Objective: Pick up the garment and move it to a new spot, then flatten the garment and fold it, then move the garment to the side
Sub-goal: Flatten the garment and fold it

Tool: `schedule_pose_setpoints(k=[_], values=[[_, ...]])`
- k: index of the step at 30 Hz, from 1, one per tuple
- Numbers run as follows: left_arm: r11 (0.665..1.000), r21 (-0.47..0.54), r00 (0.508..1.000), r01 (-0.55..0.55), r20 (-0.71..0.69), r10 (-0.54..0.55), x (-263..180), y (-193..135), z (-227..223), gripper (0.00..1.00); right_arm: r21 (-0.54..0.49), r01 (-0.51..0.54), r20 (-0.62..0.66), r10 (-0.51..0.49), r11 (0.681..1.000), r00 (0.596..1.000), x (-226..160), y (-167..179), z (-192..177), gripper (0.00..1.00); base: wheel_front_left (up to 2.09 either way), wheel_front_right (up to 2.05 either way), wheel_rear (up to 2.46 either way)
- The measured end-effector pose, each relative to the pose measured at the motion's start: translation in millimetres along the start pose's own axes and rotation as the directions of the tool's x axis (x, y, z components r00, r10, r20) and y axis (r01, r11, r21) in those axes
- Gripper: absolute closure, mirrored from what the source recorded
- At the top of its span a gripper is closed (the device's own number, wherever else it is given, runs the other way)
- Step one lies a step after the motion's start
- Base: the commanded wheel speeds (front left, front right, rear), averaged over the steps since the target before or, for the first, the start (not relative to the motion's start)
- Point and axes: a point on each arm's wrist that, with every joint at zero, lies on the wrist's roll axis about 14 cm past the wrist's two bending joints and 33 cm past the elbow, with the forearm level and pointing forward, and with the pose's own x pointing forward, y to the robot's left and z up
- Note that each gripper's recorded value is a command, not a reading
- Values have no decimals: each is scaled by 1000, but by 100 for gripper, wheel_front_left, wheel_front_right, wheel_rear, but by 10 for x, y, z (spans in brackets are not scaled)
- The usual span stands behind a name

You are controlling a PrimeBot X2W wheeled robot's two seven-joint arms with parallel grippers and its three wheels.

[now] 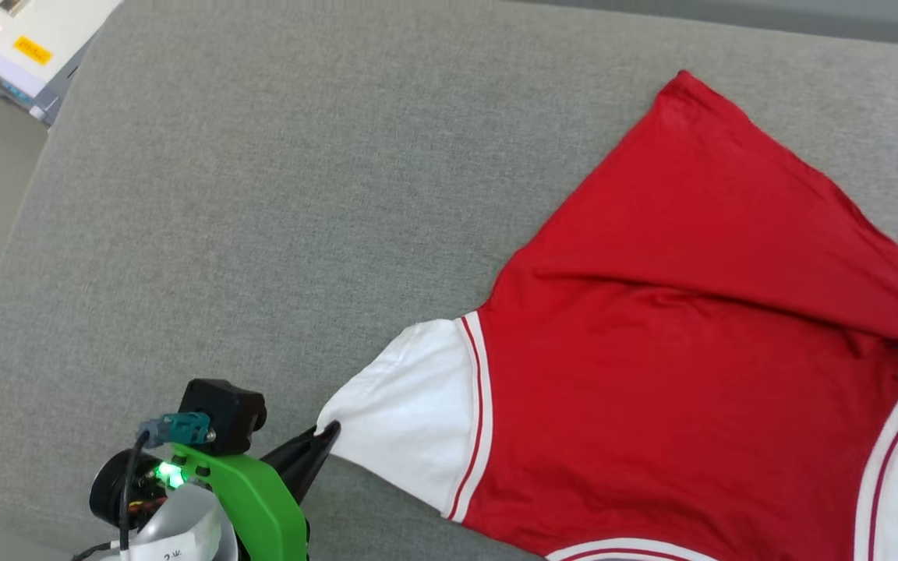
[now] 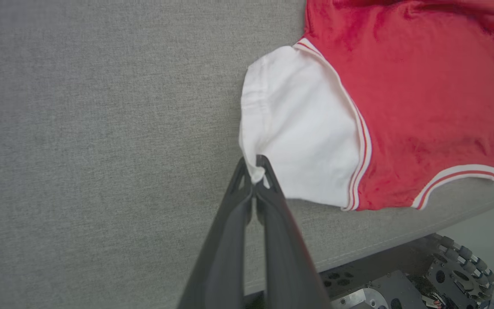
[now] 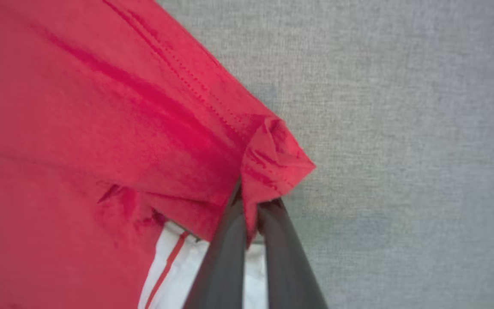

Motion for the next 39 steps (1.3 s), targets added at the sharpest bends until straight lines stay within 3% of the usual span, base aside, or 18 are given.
schedule_pose_setpoints(k=[13,23,24,25,31,39], values=[[998,23,994,60,90,-62,-85,-257,165,100,138,9,-13,-7,990,1000,-643,-151,-959,100,0,0,0],[996,20,988,86,127,-88,-95,-394,208,100,192,-1,-56,12,981,998,-710,-94,-1421,100,0,0,0],[996,21,988,87,127,-89,-96,-398,204,100,190,-5,-56,16,982,998,-703,-79,-1426,23,0,0,0],[996,20,988,89,125,-90,-96,-403,196,100,190,-11,-49,20,982,999,-692,-59,-1419,0,0,0,0],[996,15,988,88,125,-89,-108,-402,191,100,155,-60,21,57,986,998,-721,38,-1177,0,0,0,0],[996,-6,989,90,118,-89,-121,-418,147,100,-2,-140,221,137,990,966,-955,333,-257,0,0,0,0]])
